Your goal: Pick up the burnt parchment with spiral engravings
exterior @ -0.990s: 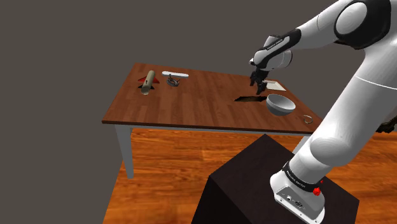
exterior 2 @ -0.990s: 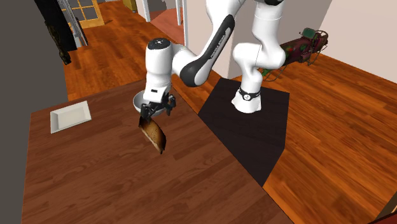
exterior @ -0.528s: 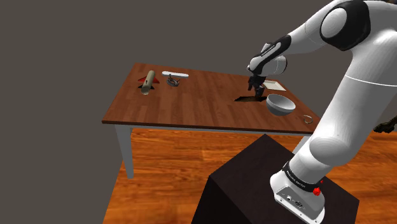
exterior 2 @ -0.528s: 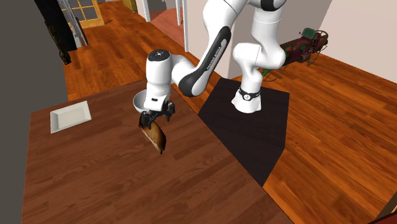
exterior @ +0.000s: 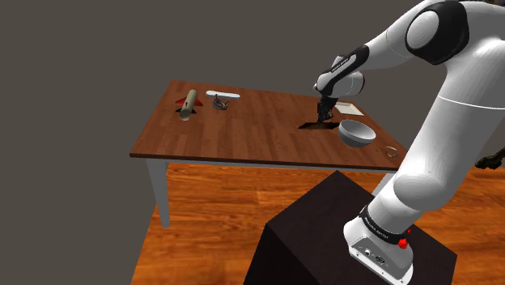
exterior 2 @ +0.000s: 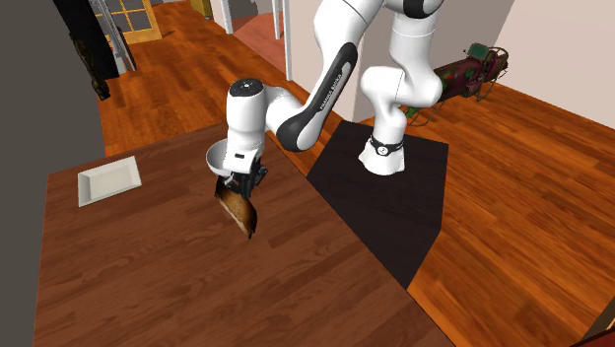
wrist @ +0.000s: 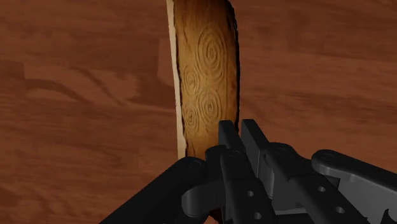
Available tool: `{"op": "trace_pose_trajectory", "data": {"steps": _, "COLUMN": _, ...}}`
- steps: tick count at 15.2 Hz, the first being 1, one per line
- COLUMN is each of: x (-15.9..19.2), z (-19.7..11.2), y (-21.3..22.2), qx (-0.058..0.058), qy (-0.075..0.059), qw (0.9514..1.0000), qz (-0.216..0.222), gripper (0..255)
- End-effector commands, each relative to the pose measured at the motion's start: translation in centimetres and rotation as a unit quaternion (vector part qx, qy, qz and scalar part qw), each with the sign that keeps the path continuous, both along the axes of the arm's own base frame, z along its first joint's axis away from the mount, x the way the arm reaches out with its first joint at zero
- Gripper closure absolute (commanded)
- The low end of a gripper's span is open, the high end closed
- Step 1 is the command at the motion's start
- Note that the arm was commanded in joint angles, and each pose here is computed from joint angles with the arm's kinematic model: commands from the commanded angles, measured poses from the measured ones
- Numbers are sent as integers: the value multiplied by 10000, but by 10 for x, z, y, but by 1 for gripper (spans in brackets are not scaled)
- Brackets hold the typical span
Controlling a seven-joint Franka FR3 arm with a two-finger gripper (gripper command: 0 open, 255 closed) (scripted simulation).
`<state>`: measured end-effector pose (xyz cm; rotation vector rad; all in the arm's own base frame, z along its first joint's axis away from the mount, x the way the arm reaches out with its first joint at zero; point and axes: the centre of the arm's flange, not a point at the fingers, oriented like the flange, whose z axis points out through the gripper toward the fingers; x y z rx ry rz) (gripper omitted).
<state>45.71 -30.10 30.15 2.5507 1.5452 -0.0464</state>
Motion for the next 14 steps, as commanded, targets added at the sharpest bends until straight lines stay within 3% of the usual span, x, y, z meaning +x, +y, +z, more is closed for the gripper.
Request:
{"op": "trace_pose_trajectory", "data": {"steps": 1, "x": 0, "z": -1, "y": 0, "qx": 1, "qy": 5, "qw": 10000, "qz": -2, "gripper": 255}}
{"op": "trace_pose_trajectory", "data": {"steps": 14, "x": -1, "z": 58, "y": 0, "qx": 2, "qy": 5, "qw": 10000, "qz": -2, "gripper": 255}}
